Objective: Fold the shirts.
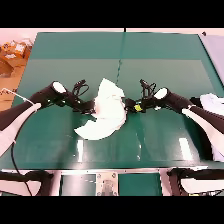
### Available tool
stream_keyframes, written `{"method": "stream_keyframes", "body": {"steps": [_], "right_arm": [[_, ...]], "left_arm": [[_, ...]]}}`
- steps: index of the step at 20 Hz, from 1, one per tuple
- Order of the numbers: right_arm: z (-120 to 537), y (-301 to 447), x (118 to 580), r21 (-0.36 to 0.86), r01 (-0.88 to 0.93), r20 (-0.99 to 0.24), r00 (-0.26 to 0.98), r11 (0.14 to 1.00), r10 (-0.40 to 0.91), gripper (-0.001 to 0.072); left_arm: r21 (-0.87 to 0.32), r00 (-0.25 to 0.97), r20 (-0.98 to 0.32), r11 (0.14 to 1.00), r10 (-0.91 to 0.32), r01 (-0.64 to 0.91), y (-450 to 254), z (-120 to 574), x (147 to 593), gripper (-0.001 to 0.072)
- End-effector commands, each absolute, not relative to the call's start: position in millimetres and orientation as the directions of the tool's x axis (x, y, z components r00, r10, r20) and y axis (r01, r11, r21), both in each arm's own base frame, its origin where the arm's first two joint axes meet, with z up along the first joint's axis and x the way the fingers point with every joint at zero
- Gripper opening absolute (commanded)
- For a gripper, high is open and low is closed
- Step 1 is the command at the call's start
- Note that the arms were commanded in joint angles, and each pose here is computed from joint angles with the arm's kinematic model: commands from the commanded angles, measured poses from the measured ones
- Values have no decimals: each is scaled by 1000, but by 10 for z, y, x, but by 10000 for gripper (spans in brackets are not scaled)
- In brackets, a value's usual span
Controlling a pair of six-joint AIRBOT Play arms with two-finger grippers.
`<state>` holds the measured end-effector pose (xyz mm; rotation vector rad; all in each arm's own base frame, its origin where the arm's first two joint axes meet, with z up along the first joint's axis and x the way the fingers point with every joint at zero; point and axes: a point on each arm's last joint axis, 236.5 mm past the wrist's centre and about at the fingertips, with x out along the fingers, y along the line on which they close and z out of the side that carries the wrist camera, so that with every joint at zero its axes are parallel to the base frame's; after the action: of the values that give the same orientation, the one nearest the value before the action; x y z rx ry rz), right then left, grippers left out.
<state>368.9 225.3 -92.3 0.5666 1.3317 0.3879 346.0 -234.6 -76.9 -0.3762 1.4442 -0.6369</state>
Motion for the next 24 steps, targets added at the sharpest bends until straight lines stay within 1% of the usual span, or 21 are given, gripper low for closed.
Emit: {"method": "stream_keyframes", "body": {"steps": [1, 3, 5, 7, 8, 11, 13, 15, 16, 18, 20, 22, 24], "right_arm": [[-860, 2221, 3857, 591, -13, -781, 244, 807, 575, 19], [-535, 2028, 4052, 587, -48, -766, 290, 808, 574, 18], [99, 1775, 4297, 598, -96, -716, 383, 796, 584, 18], [937, 1537, 4450, 595, -173, -635, 497, 785, 591, 18], [1383, 1458, 4436, 582, -223, -592, 543, 782, 595, 18], [2605, 1375, 4098, 496, -378, -455, 653, 781, 605, 18], [3301, 1339, 3768, 420, -448, -354, 720, 790, 597, 18], [3850, 1282, 3402, 363, -463, -259, 783, 808, 565, 18], [4058, 1240, 3240, 339, -460, -218, 810, 821, 544, 19], [4365, 1092, 3009, 303, -419, -147, 867, 856, 476, 19], [4478, 964, 2917, 295, -370, -125, 899, 881, 419, 19], [4406, 950, 2967, 307, -356, -149, 898, 883, 414, 20], [4136, 941, 3184, 326, -332, -224, 883, 885, 413, 19]], "left_arm": [[-522, -27, -845, 812, -534, 262, -2197, -616, 3468, 21], [-390, 31, -906, 863, -421, 321, -1933, -302, 3617, 21], [-293, 139, -921, 882, -365, 370, -1769, 228, 3762, 21], [-252, 277, -878, 870, -389, 424, -1767, 983, 3859, 21], [-234, 351, -842, 863, -410, 448, -1778, 1368, 3882, 21], [-156, 577, -669, 848, -468, 507, -1739, 2636, 3752, 21], [-97, 691, -525, 841, -497, 532, -1667, 3425, 3494, 21], [-34, 763, -394, 838, -512, 545, -1562, 4041, 3133, 22], [-4, 792, -352, 847, -499, 532, -1472, 4235, 2976, 22], [63, 849, -314, 883, -425, 465, -1212, 4420, 2795, 22], [104, 880, -326, 913, -344, 396, -1001, 4403, 2788, 22], [109, 875, -359, 917, -325, 385, -978, 4296, 2868, 22], [97, 845, -430, 914, -318, 394, -1024, 4028, 3023, 22]]}}
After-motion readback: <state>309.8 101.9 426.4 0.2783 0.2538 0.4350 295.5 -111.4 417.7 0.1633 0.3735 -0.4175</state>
